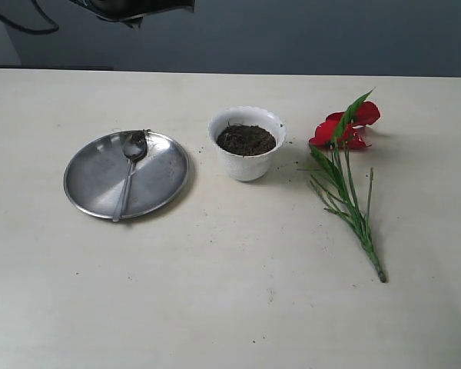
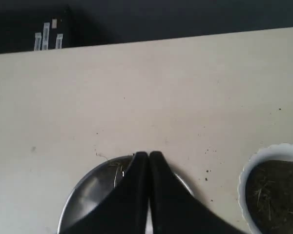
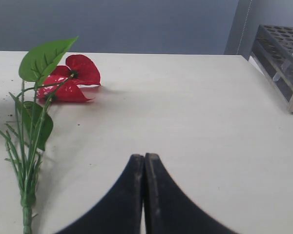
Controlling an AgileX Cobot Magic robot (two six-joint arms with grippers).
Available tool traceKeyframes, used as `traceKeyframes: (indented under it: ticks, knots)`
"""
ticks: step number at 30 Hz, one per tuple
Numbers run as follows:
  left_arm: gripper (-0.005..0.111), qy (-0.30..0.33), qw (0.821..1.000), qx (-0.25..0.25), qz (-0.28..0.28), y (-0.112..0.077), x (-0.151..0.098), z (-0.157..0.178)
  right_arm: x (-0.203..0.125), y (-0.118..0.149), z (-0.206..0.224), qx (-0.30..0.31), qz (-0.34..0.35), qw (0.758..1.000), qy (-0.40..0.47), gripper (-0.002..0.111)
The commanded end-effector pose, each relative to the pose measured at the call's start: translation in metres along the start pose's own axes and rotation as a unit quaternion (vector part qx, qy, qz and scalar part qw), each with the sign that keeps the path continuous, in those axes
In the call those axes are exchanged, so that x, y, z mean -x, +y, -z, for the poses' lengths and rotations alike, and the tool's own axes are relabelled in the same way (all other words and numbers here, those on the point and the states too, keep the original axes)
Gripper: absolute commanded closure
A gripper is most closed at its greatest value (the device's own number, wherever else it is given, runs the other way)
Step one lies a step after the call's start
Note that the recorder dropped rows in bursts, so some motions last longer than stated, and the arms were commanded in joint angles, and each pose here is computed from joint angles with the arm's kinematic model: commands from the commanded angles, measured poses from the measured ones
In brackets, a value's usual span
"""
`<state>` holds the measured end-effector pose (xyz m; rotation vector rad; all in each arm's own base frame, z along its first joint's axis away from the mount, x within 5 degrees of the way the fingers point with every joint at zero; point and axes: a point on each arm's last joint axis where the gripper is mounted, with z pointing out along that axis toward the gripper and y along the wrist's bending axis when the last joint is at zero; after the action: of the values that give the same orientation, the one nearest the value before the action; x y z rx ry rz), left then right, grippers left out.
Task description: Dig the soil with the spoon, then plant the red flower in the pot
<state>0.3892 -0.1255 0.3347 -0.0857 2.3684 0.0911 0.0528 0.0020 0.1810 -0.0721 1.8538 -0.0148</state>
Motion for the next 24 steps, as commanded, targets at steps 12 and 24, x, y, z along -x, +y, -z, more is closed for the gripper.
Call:
traceKeyframes:
  ticks: [12, 24]
  knots:
    - [0.106, -0.189, 0.981, -0.030, -0.043, 0.031, 0.013, 0.101, 0.000, 0.000, 0.000, -0.002, 0.001, 1.000, -0.005, 0.108]
    - [0.106, -0.271, 0.960, -0.061, -0.032, 0.073, -0.001, 0.198, 0.000, 0.000, 0.000, -0.002, 0.002, 1.000, -0.005, 0.108]
